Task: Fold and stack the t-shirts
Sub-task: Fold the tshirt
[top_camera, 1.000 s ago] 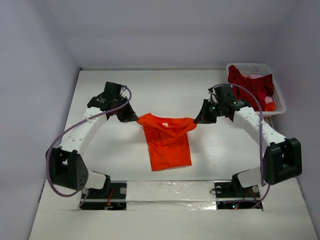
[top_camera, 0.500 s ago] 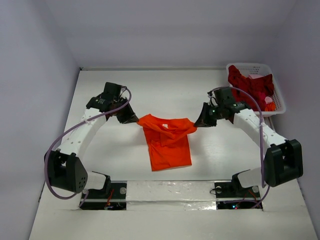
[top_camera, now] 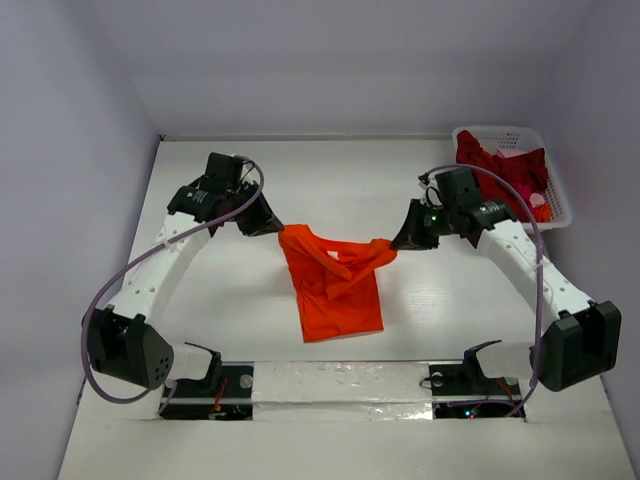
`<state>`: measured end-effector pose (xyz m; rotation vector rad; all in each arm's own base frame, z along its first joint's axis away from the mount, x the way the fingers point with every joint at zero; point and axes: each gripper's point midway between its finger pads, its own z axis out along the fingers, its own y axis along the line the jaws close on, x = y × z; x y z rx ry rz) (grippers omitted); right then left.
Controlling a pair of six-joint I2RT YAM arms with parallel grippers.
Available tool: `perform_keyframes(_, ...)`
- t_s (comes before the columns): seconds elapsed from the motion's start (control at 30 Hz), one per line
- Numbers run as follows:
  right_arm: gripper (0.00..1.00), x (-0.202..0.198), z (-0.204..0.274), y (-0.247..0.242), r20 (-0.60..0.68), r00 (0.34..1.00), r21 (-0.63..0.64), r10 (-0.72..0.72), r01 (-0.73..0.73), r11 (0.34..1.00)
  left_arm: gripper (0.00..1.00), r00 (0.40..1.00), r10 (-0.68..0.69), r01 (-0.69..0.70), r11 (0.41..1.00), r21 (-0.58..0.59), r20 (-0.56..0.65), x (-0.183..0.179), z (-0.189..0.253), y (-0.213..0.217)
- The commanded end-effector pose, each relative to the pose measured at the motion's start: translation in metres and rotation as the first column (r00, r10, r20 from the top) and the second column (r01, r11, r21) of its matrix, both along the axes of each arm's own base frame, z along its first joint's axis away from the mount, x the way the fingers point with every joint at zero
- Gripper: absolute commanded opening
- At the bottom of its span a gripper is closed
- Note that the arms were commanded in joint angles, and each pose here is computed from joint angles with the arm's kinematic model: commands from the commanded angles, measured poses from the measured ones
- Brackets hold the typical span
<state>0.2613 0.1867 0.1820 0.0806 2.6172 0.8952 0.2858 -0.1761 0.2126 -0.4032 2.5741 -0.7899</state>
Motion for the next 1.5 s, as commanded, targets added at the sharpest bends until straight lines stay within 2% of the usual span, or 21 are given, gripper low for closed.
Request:
perform_keyframes(0.0, 0.0, -0.007, 0.029, 0.006, 0.072, 0.996, 0.012, 0.054, -0.055, 0.998, 0.0, 0.997, -0.011, 0.013, 0.999, -0.035, 0.071, -0.006, 0.029, -0.003)
perform_keyframes(0.13, 0.0, -0.013, 0.026, 0.003, 0.068, 0.996, 0.005, 0.061, -0.062, 0.998, 0.0, 0.999, -0.008, 0.01, 1.0, -0.029, 0.049, -0.012, 0.02, -0.001)
perform_keyframes(0.63, 0.0, -0.036, 0.027, -0.003, 0.066, 0.994, -0.021, 0.083, -0.082, 0.996, 0.0, 0.999, -0.008, 0.011, 0.999, -0.047, 0.049, -0.033, 0.029, 0.002)
perform_keyframes(1.03, 0.0, -0.057, -0.007, -0.013, 0.028, 0.998, -0.045, 0.058, -0.057, 0.997, 0.0, 0.998, -0.021, 0.021, 1.0, 0.001, -0.062, -0.071, -0.029, 0.003)
perform_keyframes(1.27, 0.0, -0.067, -0.027, -0.021, 0.005, 0.998, -0.09, 0.056, -0.055, 0.994, 0.0, 0.99, -0.027, 0.035, 0.998, 0.058, -0.138, -0.104, -0.061, 0.009)
perform_keyframes(1.47, 0.0, -0.079, -0.051, -0.023, -0.039, 0.997, -0.114, 0.067, -0.071, 0.991, 0.0, 0.978, -0.038, 0.051, 0.997, 0.06, -0.207, -0.132, -0.085, 0.009)
